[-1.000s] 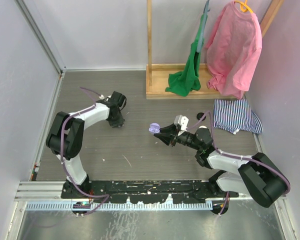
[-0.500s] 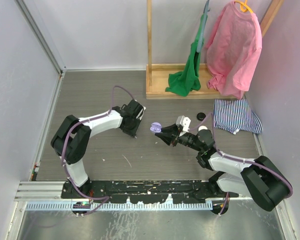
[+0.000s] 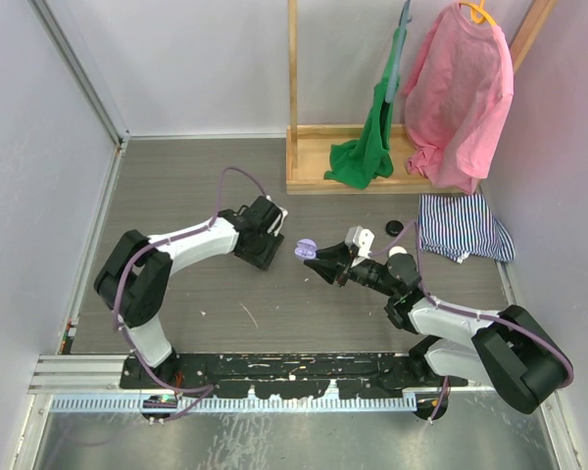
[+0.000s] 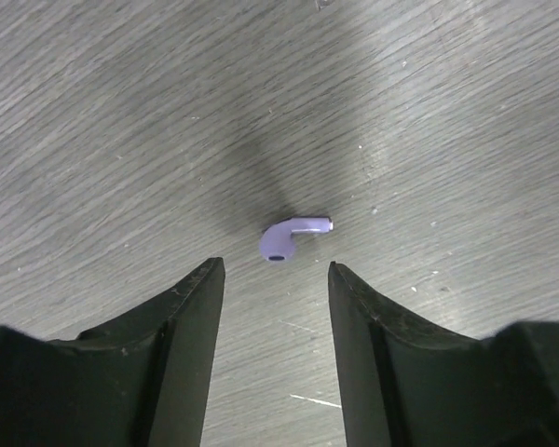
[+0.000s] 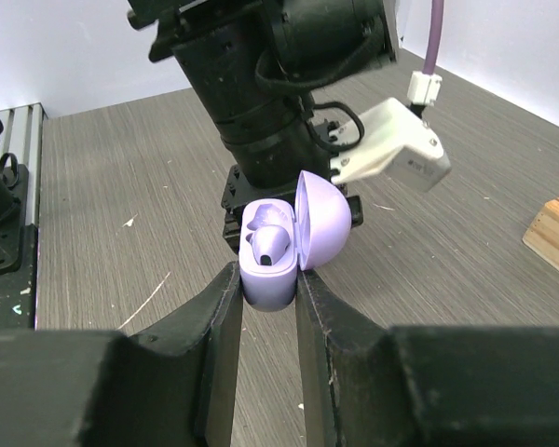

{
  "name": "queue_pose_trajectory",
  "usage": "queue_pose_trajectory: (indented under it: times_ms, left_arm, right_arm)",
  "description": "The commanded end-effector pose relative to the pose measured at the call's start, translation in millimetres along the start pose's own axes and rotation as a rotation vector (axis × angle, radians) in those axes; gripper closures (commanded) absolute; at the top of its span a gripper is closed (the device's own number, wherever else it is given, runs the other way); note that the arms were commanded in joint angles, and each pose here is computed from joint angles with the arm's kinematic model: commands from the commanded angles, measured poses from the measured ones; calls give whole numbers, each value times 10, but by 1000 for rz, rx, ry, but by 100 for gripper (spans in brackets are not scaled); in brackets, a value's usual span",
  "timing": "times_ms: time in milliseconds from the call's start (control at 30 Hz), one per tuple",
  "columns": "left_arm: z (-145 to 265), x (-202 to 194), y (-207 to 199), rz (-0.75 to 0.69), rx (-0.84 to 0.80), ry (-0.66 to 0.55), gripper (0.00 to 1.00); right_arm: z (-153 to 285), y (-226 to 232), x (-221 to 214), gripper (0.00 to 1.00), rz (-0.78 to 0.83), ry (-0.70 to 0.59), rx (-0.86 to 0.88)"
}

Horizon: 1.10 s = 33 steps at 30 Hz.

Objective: Insert the wireless bluetooth earbuds into the charging case
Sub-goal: Move the earbud to the center of the board, then pick up the earbud from the center of the board.

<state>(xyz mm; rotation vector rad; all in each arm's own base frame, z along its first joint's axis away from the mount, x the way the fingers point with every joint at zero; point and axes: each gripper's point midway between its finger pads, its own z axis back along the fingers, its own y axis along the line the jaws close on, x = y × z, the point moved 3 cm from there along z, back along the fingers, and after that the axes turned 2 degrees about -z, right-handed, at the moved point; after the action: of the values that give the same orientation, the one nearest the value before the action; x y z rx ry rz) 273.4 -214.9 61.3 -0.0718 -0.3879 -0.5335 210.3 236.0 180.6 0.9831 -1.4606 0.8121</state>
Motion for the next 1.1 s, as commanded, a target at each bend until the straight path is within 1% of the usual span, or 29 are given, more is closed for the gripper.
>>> queue_pose_trajectory:
  times_ms: [0, 167, 333, 400, 500, 733, 900, 1067]
  left_arm:
    - [262, 228, -63, 102, -28, -134, 47]
    - [277, 285, -92, 277, -12, -181, 39]
    - [224, 321, 39, 338, 95, -209, 34]
    - [192, 337, 96, 342, 137, -217, 32]
    - [126, 340, 111, 339, 155, -203, 32]
    - [-82, 275, 35, 295, 172, -131, 31]
    - [-105, 195, 17, 272, 188, -93, 31]
    - [-50, 31, 54, 261, 206, -62, 34]
  right_arm:
    - [-3, -34, 153, 88, 57, -63, -14]
    - [4, -33, 154, 88, 57, -64, -15]
    - [17, -26, 164, 88, 60, -67, -17]
    - [20, -31, 162, 88, 61, -66, -20]
    - [16, -33, 156, 88, 60, -64, -19]
    - [18, -32, 161, 88, 61, -65, -18]
    - [17, -34, 157, 88, 60, -63, -19]
    - [11, -30, 153, 88, 58, -62, -14]
